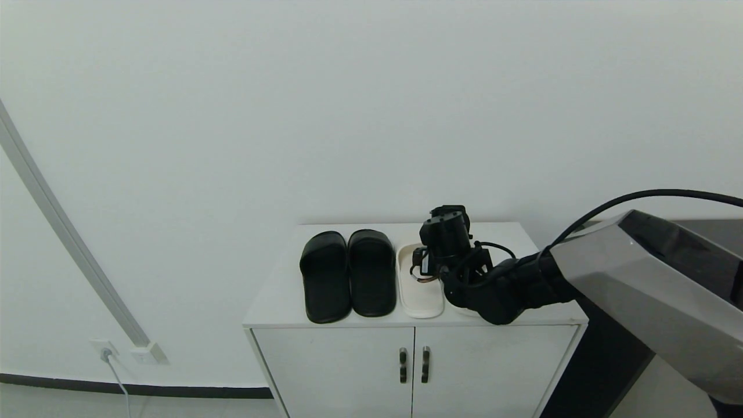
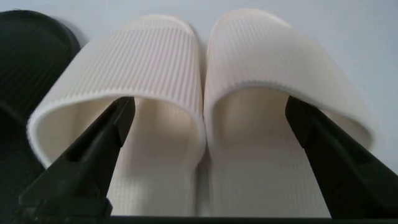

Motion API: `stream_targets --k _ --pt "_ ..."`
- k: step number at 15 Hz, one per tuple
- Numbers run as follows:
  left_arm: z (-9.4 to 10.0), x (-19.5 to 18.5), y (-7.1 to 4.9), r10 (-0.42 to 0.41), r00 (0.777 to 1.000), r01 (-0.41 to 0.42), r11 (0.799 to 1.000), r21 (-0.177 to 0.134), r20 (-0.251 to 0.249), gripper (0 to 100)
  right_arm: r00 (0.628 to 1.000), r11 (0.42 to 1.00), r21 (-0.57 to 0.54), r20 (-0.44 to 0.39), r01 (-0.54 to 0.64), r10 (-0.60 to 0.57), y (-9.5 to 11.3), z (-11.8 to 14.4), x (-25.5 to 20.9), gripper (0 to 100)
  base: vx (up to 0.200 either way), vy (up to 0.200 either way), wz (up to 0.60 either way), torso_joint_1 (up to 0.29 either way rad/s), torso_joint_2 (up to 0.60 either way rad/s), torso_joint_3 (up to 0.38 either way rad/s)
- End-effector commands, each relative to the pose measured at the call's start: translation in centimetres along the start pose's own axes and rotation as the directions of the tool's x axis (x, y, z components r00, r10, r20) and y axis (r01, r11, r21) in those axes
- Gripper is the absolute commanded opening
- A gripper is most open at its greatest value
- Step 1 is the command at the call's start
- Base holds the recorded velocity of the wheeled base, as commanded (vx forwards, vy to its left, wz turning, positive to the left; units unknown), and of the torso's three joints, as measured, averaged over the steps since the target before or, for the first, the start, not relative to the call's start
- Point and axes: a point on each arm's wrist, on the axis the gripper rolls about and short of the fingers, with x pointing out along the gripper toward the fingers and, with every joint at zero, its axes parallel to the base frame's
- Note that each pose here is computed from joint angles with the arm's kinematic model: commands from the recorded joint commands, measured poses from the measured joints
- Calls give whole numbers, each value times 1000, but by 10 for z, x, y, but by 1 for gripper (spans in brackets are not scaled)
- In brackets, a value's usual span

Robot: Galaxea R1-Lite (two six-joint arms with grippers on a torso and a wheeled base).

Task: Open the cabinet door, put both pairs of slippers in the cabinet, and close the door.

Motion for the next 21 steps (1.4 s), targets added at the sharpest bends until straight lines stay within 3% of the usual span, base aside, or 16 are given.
stream_targets --k 1,2,3,9,15,19,20,21 --pt "0 0 0 0 1000 0 1000 0 -2 0 1000 1000 0 2 5 -5 3 -4 10 100 0 0 0 0 0 0" --pt "0 0 0 1 1000 -1 1000 0 -2 0 1000 1000 -1 4 4 -4 4 -5 11 100 0 0 0 0 0 0" --pt "0 0 0 1 1000 -1 1000 0 -2 0 1000 1000 -7 2 5 -5 4 -5 12 0 0 0 0 0 0 0" --pt "0 0 0 3 1000 -3 1000 -2 -2 0 1000 1000 -11 11 2 -2 4 -10 15 0 0 0 0 0 0 0" --pt "0 0 0 3 1000 -3 1000 -2 -2 0 988 998 -54 148 -37 45 -24 36 -45 0 0 0 0 0 0 0" --pt "0 0 0 3 1000 -3 1000 3 -2 0 943 950 -164 159 -265 291 -54 43 -116 0 0 0 0 0 0 0" --pt "0 0 0 3 1000 -3 1000 3 -2 0 905 906 -198 135 -375 404 -68 44 -145 0 0 0 0 0 0 0" --pt "0 0 0 3 1000 -3 1000 3 -2 0 890 889 -205 125 -409 438 -72 44 -153 0 0 0 0 0 0 0"
